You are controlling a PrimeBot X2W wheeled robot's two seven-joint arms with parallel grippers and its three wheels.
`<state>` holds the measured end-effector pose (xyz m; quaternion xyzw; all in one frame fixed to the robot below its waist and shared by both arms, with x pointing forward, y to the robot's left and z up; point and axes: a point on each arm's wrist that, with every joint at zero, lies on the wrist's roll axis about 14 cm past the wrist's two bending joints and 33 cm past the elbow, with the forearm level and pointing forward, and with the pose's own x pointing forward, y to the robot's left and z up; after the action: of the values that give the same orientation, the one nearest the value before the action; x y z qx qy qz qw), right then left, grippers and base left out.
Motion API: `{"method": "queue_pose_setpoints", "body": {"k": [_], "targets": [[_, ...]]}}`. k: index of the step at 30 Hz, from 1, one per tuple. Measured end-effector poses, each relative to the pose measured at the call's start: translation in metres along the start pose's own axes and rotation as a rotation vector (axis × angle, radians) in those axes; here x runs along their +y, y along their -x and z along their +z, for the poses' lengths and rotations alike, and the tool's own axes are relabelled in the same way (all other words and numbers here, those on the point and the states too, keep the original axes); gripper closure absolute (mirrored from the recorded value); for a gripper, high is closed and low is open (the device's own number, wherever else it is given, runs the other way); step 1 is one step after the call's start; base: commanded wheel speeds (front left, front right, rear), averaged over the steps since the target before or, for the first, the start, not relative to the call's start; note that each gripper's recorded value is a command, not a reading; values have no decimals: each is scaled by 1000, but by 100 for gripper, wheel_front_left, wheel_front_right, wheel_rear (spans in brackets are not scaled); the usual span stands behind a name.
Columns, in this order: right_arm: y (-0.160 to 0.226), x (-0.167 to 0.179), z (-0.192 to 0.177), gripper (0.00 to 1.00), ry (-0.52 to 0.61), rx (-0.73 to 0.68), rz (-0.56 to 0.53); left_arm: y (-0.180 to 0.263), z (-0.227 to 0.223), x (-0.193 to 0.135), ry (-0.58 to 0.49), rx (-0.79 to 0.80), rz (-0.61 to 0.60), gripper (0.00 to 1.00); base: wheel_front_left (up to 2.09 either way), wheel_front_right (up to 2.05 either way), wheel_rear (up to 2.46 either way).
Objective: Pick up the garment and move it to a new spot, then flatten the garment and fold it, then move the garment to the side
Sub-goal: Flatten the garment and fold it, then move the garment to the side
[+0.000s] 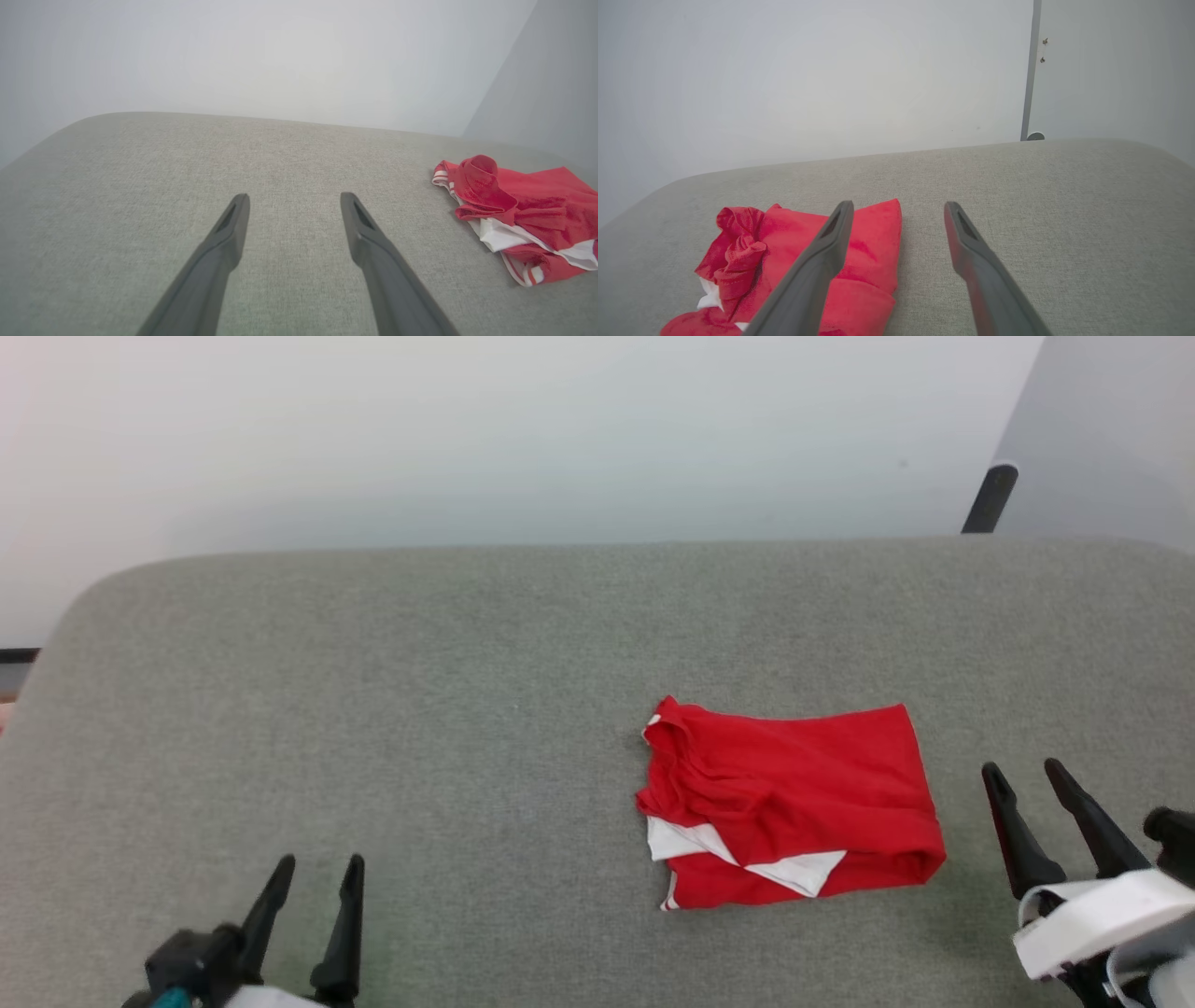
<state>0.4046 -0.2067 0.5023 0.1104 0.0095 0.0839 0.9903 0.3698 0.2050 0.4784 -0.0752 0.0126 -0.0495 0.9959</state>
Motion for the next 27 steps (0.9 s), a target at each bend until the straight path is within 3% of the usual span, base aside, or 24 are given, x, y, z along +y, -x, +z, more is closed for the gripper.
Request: {"method": "queue_pose_setpoints", "body": {"k": [16,27], "targets": [[40,-16,15,0,13,-39,-51,56,12,19,-13,-51,93,0,0,0,0],[54,-19,20,0,10,-40,-90,65,13,23,-15,-50,112,0,0,0,0]]}}
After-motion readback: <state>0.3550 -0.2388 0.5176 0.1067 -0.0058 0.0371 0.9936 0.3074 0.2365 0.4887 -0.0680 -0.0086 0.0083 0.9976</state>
